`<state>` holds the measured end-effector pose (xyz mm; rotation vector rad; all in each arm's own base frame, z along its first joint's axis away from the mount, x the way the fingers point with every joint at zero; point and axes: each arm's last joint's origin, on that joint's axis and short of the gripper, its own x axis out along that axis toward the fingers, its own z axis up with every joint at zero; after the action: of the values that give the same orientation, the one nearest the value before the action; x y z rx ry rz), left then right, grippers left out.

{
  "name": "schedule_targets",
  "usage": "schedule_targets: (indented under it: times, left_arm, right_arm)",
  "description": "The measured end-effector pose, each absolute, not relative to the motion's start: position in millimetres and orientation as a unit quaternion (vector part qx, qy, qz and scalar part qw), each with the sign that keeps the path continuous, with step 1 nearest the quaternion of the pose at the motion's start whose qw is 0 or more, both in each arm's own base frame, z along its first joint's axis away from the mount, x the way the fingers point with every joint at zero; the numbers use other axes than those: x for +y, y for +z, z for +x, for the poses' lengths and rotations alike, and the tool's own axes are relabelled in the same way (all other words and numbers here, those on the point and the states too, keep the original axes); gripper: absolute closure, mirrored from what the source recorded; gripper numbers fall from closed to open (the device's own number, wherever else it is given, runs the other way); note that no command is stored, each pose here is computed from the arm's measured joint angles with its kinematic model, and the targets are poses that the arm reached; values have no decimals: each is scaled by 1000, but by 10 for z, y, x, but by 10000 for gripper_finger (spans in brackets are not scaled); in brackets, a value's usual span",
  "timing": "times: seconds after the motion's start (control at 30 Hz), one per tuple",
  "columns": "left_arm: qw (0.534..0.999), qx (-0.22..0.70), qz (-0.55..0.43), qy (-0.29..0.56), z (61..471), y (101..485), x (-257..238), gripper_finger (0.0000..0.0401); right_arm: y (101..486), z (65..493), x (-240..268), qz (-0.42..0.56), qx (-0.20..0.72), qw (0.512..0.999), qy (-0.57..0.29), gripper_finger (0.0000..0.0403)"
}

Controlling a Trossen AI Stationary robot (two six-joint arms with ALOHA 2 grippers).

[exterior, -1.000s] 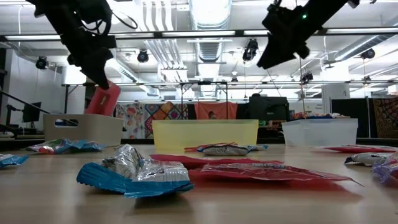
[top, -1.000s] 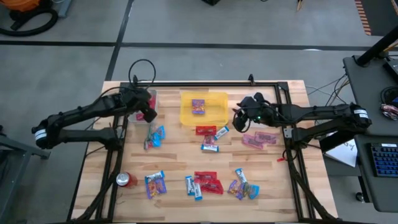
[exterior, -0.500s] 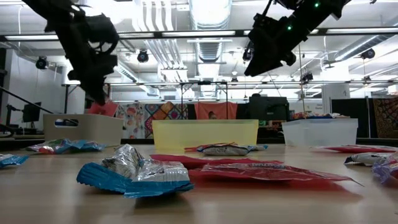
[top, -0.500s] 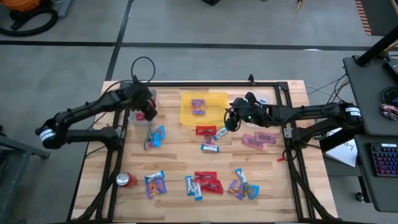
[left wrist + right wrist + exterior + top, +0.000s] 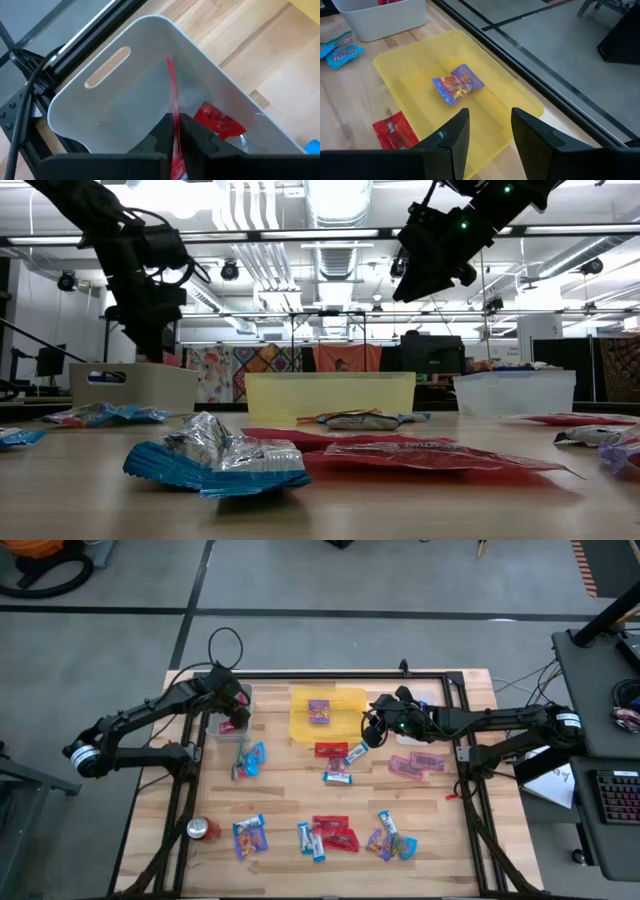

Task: Sort candy
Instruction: Put the red gummy into the gray bin

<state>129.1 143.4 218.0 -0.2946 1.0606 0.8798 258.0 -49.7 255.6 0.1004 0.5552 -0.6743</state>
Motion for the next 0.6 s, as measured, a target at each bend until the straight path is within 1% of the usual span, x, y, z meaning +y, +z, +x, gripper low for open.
schedule_targets:
  times: [0.23,0.4,0.6]
  left_arm:
    - [763,492,-124,402,1292,2190,1437,318]
    - [741,499,-102,438,1271,2202,1453,273]
    - [750,480,-97,444,1305,2342,1488,242]
  right_arm:
    - [2556,2579,-495,49,269,905,-326,264]
    - [2554,2584,-487,55,271,909,-312,264]
    - [2558,2587,-483,68,269,911,-306,264]
